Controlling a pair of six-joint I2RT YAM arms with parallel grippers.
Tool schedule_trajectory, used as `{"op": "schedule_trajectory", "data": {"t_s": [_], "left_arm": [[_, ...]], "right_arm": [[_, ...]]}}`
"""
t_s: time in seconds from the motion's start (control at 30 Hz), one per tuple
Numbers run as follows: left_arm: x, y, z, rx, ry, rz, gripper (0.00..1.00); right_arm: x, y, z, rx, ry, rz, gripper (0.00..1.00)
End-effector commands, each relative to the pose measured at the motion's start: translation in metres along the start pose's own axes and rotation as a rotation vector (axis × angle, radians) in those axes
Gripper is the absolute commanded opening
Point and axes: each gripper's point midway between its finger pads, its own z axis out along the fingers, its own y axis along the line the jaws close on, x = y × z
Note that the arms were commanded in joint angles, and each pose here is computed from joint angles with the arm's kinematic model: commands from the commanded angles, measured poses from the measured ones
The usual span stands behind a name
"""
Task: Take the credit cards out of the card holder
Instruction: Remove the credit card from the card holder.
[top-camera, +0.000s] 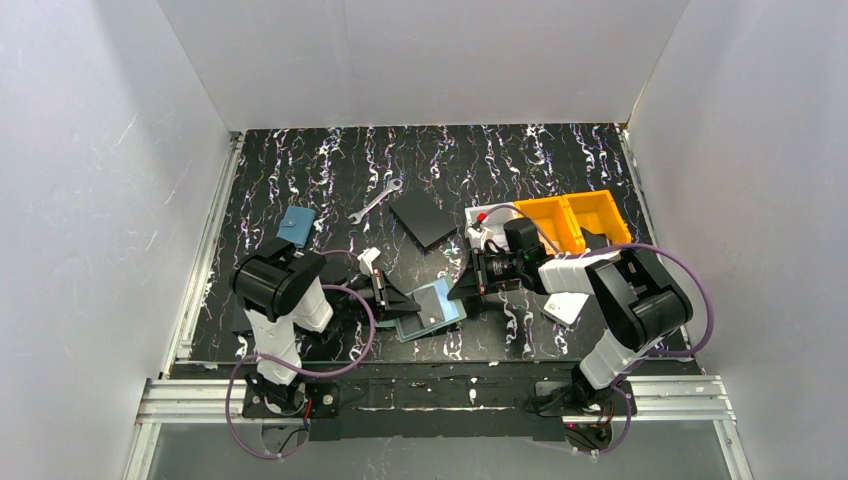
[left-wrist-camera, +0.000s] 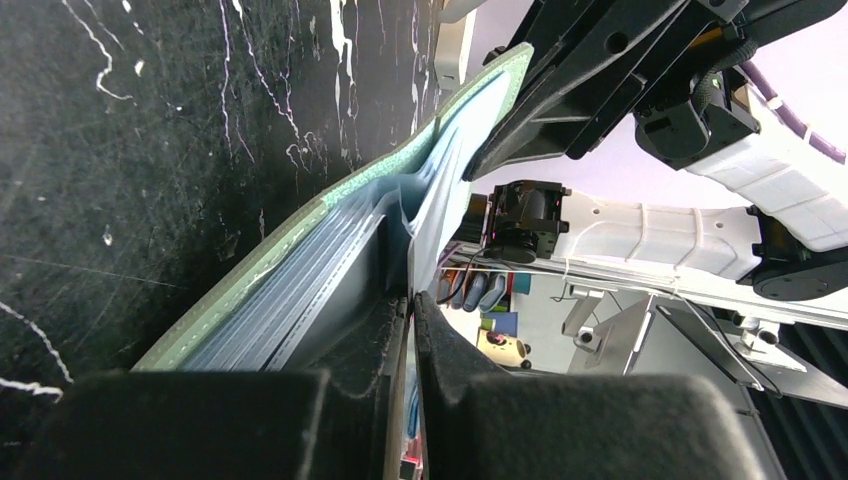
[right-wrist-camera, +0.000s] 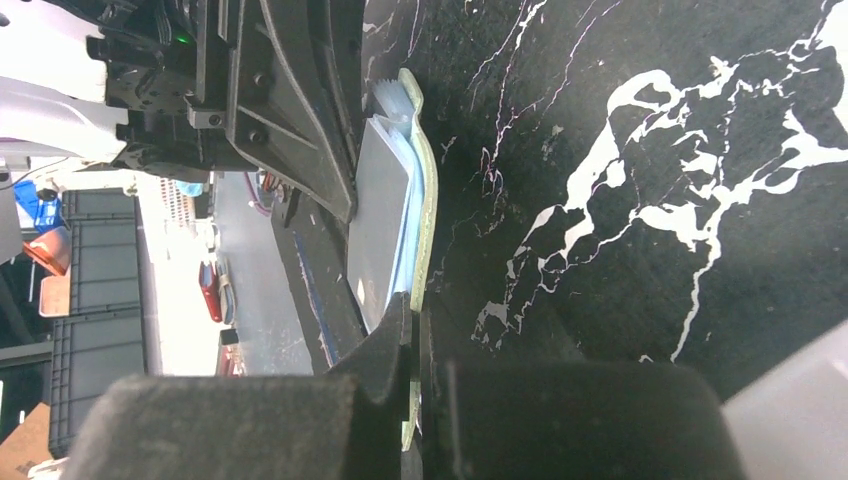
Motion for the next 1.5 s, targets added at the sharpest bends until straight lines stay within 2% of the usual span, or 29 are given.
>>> {"op": "schedule_trajectory", "data": {"t_s": [0.0,0.2,0.23,0.3,0.33,0.87,1.07,1.27,1.37,1.47], "left_arm": [[0.004,-0.001,-0.004,0.019,0.039,0.042,0.07],[0.008,0.004,-0.005,0.011,0.053,0.035,0.13],[0.008,0.005,-0.005,0.011,0.054,0.035,0.12],[0.009,0.005,-0.006,0.010,0.058,0.036,0.02],[0.009,0.006,-0.006,0.010,0.058,0.037,0.00],[0.006,0.003,-0.023,-0.010,-0.057,0.035,0.00],[0.007,-0.009,-0.028,0.010,-0.091,0.070,0.00],[0.011,-0.017,-0.034,0.025,-0.109,0.089,0.00],[0.010,-0.022,-0.035,0.040,-0.114,0.105,0.00],[0.008,-0.031,-0.035,0.061,-0.117,0.118,0.00]], "right_arm": [[-0.019,-0.003,0.000,0.024,-0.045,-0.075,0.01],[-0.018,-0.007,0.003,0.023,-0.031,-0.058,0.01],[-0.018,-0.007,0.003,0.023,-0.031,-0.058,0.01],[-0.018,-0.007,0.003,0.024,-0.030,-0.056,0.01],[-0.018,-0.007,0.003,0.023,-0.031,-0.059,0.01],[-0.018,-0.013,0.002,0.058,-0.021,-0.088,0.02],[-0.019,-0.010,-0.002,0.073,-0.007,-0.150,0.29],[-0.036,0.000,-0.019,0.155,-0.012,-0.320,0.64],[-0.035,0.015,-0.024,0.117,-0.013,-0.363,0.77],[-0.025,0.041,-0.023,-0.006,0.005,-0.409,0.86]]}}
